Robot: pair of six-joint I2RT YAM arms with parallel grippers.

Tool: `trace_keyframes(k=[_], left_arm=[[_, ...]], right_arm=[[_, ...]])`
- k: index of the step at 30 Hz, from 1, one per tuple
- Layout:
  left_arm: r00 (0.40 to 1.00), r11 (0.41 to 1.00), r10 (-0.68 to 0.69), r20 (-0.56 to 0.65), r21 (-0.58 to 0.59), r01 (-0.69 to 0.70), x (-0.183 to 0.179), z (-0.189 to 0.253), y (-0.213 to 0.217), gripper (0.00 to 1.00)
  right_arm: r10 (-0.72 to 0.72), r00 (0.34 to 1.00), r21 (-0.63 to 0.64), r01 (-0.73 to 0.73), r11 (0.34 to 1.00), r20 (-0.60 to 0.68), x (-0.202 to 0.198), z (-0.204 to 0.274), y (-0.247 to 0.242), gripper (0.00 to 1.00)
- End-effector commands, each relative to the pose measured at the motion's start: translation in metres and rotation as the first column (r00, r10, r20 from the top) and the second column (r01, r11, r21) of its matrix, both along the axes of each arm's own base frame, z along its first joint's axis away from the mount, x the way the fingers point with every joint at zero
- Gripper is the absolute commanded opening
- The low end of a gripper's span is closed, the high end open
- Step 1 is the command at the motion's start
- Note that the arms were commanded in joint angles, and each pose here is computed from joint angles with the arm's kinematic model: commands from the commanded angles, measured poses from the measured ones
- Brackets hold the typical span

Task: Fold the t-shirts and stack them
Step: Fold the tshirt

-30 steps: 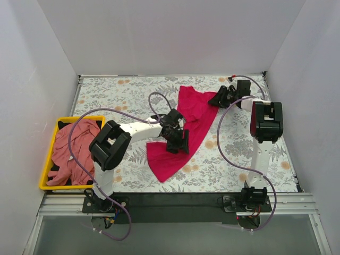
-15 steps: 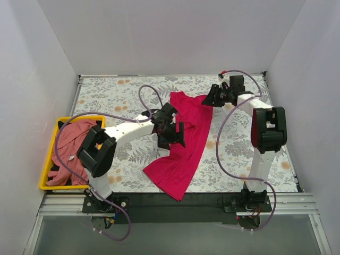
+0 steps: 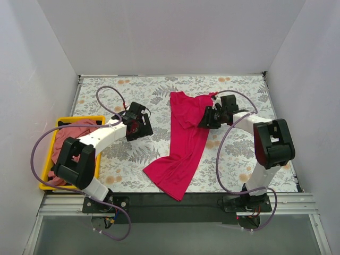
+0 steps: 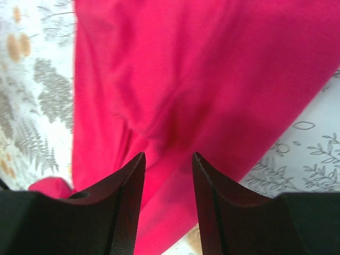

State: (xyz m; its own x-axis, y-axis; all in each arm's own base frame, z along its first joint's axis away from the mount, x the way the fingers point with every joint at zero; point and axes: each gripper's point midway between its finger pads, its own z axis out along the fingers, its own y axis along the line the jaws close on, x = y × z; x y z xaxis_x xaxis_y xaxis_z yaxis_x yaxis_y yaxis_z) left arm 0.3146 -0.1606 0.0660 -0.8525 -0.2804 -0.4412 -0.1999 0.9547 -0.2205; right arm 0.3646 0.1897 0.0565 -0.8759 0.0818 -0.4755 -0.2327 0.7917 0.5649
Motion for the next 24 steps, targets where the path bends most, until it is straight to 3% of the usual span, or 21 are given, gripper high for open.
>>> trace_keyframes(k=[1, 6, 9, 15, 19, 23, 24], left_arm=[[0.978, 0.994, 0.033, 0.208, 0.093, -0.054, 0.022, 0.031, 0.026, 0.72], [0.962, 0.981, 0.043, 0.268, 0.172, -0.092, 0.017, 0.021, 0.049, 0.72], [0.955, 0.980, 0.038, 0.295, 0.176, -0.094, 0.021, 0.021, 0.050, 0.72], [0.954, 0.985, 0.018, 0.300, 0.156, -0.068, 0.026, 0.025, 0.042, 0.72], [0.961, 0.996, -0.037, 0.273, 0.087, 0.013, 0.021, 0.021, 0.024, 0.72], [0.967, 0.993, -0.108, 0.229, -0.018, 0.115, 0.009, 0.018, -0.001, 0.73], [0.968, 0.989, -0.123, 0.218, -0.054, 0.138, 0.005, 0.019, -0.008, 0.73]], right_arm=[[0.001, 0.999, -0.015, -0.001, 1.000, 0.042, 0.019, -0.007, -0.001, 0.47], [0.027, 0.998, -0.095, -0.022, 0.995, 0.048, 0.040, -0.038, -0.011, 0.47], [0.017, 0.996, -0.136, -0.005, 0.991, 0.090, 0.073, -0.044, -0.019, 0.47], [0.023, 0.977, -0.167, 0.013, 0.986, 0.213, 0.158, -0.009, -0.023, 0.48], [0.040, 0.971, -0.154, -0.004, 0.988, 0.237, 0.147, 0.028, -0.014, 0.49], [0.017, 0.968, -0.169, 0.027, 0.985, 0.251, 0.093, 0.062, -0.015, 0.49], [0.016, 0.984, -0.184, 0.018, 0.983, 0.178, 0.063, 0.038, -0.019, 0.49]])
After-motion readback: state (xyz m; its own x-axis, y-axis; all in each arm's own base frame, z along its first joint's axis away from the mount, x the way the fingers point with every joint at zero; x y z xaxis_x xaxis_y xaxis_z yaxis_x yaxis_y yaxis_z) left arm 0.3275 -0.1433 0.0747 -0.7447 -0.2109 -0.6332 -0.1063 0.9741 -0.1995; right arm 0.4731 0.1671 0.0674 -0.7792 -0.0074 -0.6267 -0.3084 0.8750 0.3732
